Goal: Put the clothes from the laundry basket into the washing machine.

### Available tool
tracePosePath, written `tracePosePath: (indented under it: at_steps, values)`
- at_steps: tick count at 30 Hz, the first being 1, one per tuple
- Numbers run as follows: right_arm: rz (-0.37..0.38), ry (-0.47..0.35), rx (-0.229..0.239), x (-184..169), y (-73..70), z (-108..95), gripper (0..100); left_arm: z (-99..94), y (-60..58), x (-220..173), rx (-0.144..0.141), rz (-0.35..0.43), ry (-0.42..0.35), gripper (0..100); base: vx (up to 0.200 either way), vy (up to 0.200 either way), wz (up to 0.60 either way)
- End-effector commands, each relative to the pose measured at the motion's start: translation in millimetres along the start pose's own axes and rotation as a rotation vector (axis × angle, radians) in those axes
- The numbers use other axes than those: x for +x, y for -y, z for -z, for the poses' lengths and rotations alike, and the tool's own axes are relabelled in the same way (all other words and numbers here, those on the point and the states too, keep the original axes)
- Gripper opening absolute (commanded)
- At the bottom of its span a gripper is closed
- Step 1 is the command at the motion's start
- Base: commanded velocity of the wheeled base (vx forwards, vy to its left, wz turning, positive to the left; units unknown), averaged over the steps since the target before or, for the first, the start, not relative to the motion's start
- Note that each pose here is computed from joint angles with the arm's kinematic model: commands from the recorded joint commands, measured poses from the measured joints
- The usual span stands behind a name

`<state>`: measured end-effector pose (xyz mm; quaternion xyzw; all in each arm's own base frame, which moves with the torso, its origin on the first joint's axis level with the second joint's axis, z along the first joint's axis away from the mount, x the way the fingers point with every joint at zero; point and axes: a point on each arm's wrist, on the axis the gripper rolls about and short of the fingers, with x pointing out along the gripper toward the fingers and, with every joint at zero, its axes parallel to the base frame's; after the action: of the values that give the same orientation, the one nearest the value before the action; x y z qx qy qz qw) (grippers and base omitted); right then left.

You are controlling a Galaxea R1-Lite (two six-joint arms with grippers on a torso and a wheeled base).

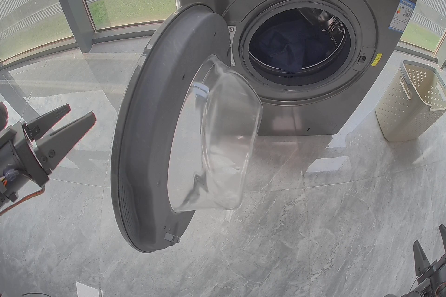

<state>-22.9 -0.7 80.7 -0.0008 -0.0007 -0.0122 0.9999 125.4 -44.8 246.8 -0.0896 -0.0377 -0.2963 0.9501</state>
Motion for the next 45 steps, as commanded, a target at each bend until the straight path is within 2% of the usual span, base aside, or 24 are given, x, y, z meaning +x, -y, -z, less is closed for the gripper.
tracePosePath:
  at_steps: [1,5,8,13,20,25,26,29,30,35,36,37,42,43,44,45]
  values:
    - [0.000,0.002,-0.001,0,0.0,4,100,16.5,-6.6,16,0.002,-0.004,-0.089,100,0.000,0.000,0.00]
    - [0.000,0.002,0.000,0,0.0,4,100,25.9,0.1,25,0.008,0.055,-0.136,100,0.000,0.000,0.00]
    - [0.000,0.002,0.000,0,0.0,4,100,31.9,8.4,35,0.000,0.110,-0.171,100,0.000,0.000,0.00]
    - [0.000,0.002,0.000,0,0.0,4,100,35.6,15.6,54,-0.006,0.161,-0.202,100,0.000,0.000,0.00]
    - [0.000,0.002,-0.001,0,0.0,4,100,36.6,28.4,82,-0.009,0.229,-0.191,100,0.000,0.000,0.00]
    - [-0.003,0.002,-0.001,0,-0.1,4,100,38.7,38.2,106,-0.007,0.247,-0.175,100,0.000,0.000,0.00]
    - [-0.003,0.002,-0.001,0,-0.1,4,100,39.3,43.8,121,-0.007,0.251,-0.159,100,0.000,0.000,0.00]
    - [-0.003,0.002,-0.001,0,-0.1,4,100,40.3,48.2,134,-0.011,0.261,-0.149,100,0.000,0.000,0.00]
    - [-0.003,0.002,-0.001,0,-0.1,4,100,43.1,54.7,149,-0.015,0.279,-0.153,100,0.000,0.000,0.00]
    - [-0.003,0.002,0.000,0,-0.1,4,100,53.8,56.8,179,-0.019,0.266,-0.164,100,0.000,0.000,0.00]
    - [-0.003,0.002,0.000,0,-0.1,4,100,57.1,57.5,198,-0.035,0.247,-0.152,100,0.000,0.000,0.00]
    - [-0.003,0.002,0.000,0,-0.1,4,100,57.5,58.3,203,-0.042,0.245,-0.144,100,0.000,0.000,0.00]
    - [-0.003,0.002,-0.001,0,-0.1,4,100,55.0,61.6,249,-0.123,0.217,-0.039,100,0.000,0.000,0.00]
    - [-0.003,0.002,-0.001,0,-0.1,4,100,55.0,61.6,249,-0.123,0.217,-0.039,100,0.000,0.000,0.00]
    - [-0.003,0.002,0.000,0,-0.1,4,100,51.9,60.0,268,-0.137,0.193,0.004,100,0.000,0.000,0.00]
    - [-0.003,0.002,0.000,0,-0.1,4,100,50.7,59.3,279,-0.138,0.176,0.024,100,0.000,0.000,0.00]
